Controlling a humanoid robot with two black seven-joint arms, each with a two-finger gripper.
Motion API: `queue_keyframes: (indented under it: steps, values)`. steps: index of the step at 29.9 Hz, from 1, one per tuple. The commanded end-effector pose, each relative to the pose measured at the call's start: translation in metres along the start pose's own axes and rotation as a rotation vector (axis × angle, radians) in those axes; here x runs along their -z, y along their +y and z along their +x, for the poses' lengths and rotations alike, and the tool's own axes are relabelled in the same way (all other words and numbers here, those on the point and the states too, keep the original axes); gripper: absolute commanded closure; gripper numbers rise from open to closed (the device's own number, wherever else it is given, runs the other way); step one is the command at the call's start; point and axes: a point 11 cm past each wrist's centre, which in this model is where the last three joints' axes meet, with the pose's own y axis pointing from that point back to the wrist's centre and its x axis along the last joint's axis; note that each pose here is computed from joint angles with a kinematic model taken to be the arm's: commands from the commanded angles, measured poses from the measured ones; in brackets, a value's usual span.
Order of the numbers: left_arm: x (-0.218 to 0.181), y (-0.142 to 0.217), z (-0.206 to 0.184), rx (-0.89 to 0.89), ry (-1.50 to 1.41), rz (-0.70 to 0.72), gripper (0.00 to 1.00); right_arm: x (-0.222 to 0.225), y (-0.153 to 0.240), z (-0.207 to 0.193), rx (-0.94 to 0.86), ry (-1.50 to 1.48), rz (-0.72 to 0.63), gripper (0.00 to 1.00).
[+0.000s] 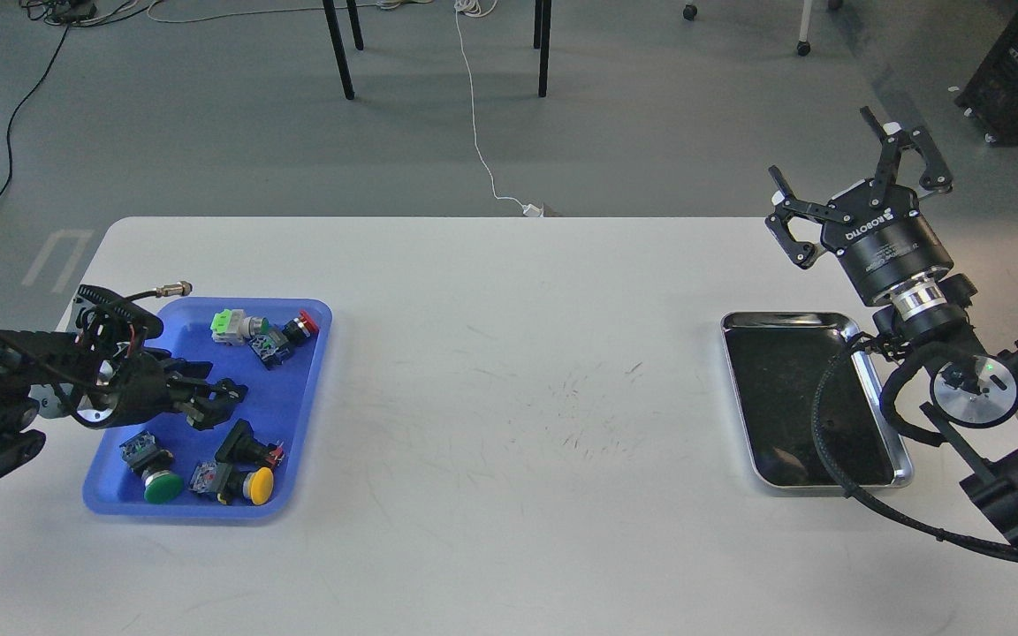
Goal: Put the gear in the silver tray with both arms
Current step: 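Grasp another black gear in the blue tray with the left gripper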
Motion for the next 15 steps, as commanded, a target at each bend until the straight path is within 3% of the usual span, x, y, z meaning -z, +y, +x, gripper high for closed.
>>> queue_keyframes:
  steps: [1,6,15]
  values:
    - [-0.0002,0.0,-0.0011,0.004,0.001,-0.003,0.63,0.0,-0.0003,-0.0004,0.001,0.0,0.001,0.03]
    - [0.0,0.0,-0.0045,0.013,0.001,-0.002,0.72,0.0006,-0.0001,-0.0001,0.0,0.0,0.002,0.03]
    - [0.0026,0.0064,0.0033,-0.002,0.0,-0.001,0.78,0.0017,0.0,0.0,0.0,0.003,0.004,0.03]
